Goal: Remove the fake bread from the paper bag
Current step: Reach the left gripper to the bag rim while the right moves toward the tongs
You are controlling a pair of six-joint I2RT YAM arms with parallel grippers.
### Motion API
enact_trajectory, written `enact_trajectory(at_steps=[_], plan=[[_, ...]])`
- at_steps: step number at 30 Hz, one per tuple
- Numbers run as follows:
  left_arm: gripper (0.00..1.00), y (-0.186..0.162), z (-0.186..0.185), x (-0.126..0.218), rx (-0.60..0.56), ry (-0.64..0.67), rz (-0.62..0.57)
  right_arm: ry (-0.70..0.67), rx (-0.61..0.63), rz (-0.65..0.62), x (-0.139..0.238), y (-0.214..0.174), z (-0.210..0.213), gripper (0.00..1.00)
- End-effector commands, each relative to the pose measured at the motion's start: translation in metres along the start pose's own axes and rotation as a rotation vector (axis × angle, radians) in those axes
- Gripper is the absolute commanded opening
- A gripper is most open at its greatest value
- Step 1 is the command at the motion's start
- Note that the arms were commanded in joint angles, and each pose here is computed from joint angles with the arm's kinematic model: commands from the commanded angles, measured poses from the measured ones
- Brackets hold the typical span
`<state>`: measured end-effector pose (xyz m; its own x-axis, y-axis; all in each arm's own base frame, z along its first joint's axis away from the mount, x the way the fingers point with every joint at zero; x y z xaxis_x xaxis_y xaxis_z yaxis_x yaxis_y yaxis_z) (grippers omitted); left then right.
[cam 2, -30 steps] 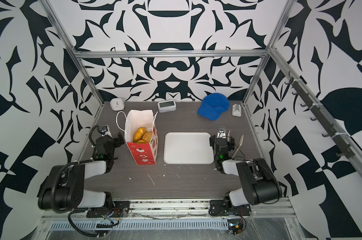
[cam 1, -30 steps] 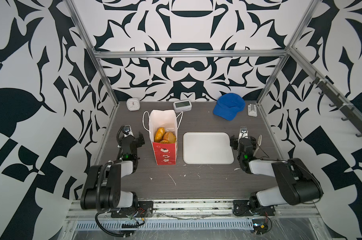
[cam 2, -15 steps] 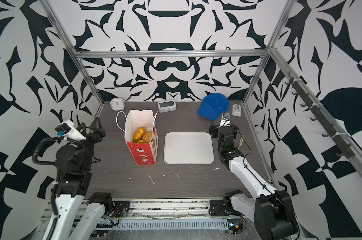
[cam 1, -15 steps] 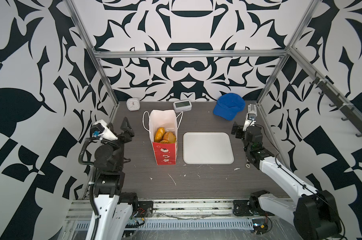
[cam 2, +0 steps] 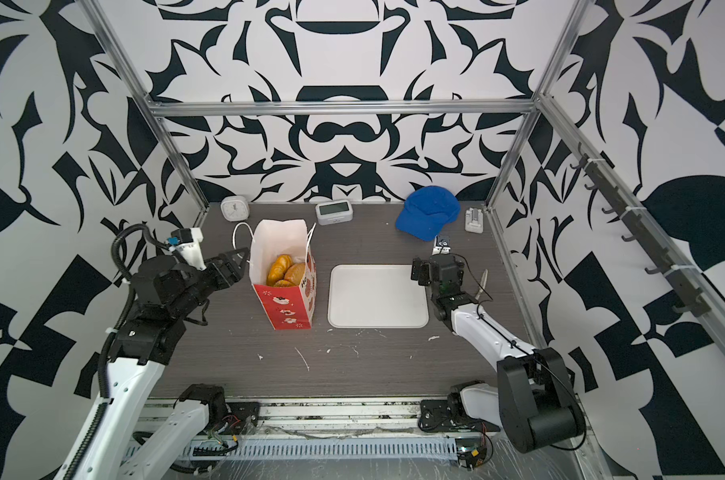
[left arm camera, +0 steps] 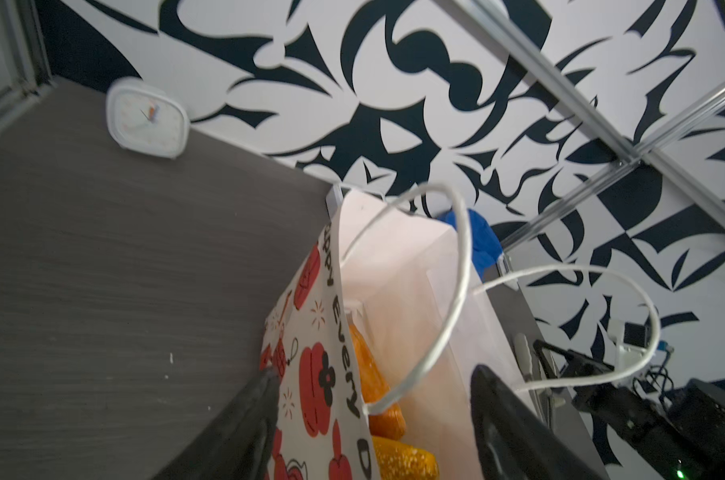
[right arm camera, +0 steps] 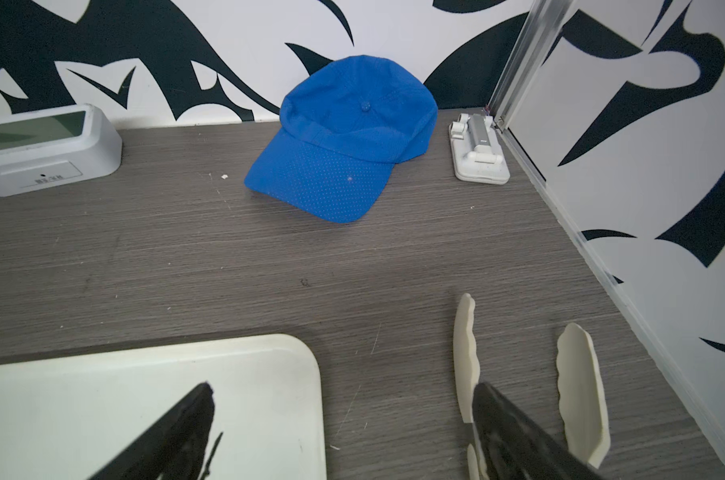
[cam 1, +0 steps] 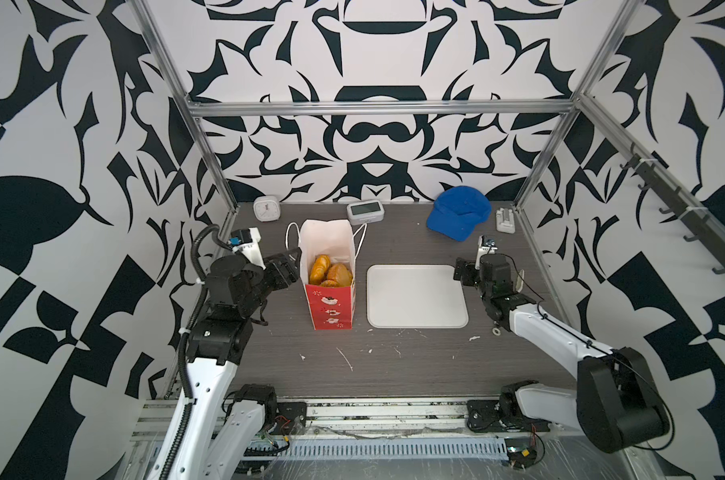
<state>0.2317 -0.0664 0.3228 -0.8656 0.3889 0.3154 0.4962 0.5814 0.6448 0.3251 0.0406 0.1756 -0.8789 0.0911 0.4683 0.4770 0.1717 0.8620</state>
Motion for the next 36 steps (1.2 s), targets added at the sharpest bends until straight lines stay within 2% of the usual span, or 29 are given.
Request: enact_trajectory(at_steps=[1, 7, 13, 19, 28, 29, 34, 35, 36], plan=[[0.75, -0.005, -0.008, -0.003, -0.038, 0.032, 0.053, 0.009, -0.022, -0.055, 0.003, 0.017, 0.001, 0.99], [0.73, -0.008, -0.003, -0.023, -0.065, 0.124, 0.06, 0.017, -0.021, -0.047, 0.0, 0.014, 0.003, 0.99], [0.67, 0.0, 0.003, -0.031, -0.088, 0.212, 0.007, 0.018, -0.016, -0.041, -0.001, 0.01, 0.003, 0.99], [0.6, 0.002, -0.001, -0.046, -0.105, 0.215, 0.028, 0.022, -0.015, -0.031, -0.005, 0.006, 0.005, 0.99], [0.41, 0.002, 0.003, -0.065, -0.134, 0.262, 0.055, 0.027, -0.007, -0.014, -0.01, 0.002, 0.007, 0.99], [0.37, 0.003, 0.002, -0.067, -0.138, 0.263, 0.056, 0.029, -0.007, -0.011, -0.011, 0.001, 0.008, 0.99], [0.04, 0.013, -0.006, -0.068, -0.168, 0.257, 0.033, 0.041, -0.01, -0.005, -0.015, 0.001, 0.01, 0.99], [0.0, 0.016, -0.01, -0.068, -0.183, 0.249, 0.029, 0.041, -0.009, -0.002, -0.016, 0.0, 0.011, 0.99], [0.0, 0.02, -0.014, -0.068, -0.201, 0.243, 0.026, 0.042, -0.009, -0.001, -0.016, 0.0, 0.011, 0.99]])
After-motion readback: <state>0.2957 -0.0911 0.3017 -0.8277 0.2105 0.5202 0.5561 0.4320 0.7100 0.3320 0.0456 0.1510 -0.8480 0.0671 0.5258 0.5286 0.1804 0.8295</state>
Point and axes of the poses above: each gripper's point midway between its finger pads, its own x axis back along the fingers, its own z axis along the line the jaws close on, y = z × x, the point moved 6 cm from there along x, back along the fingers, and after that the axes turned 14 degrees about x, right-handed, at the moved point
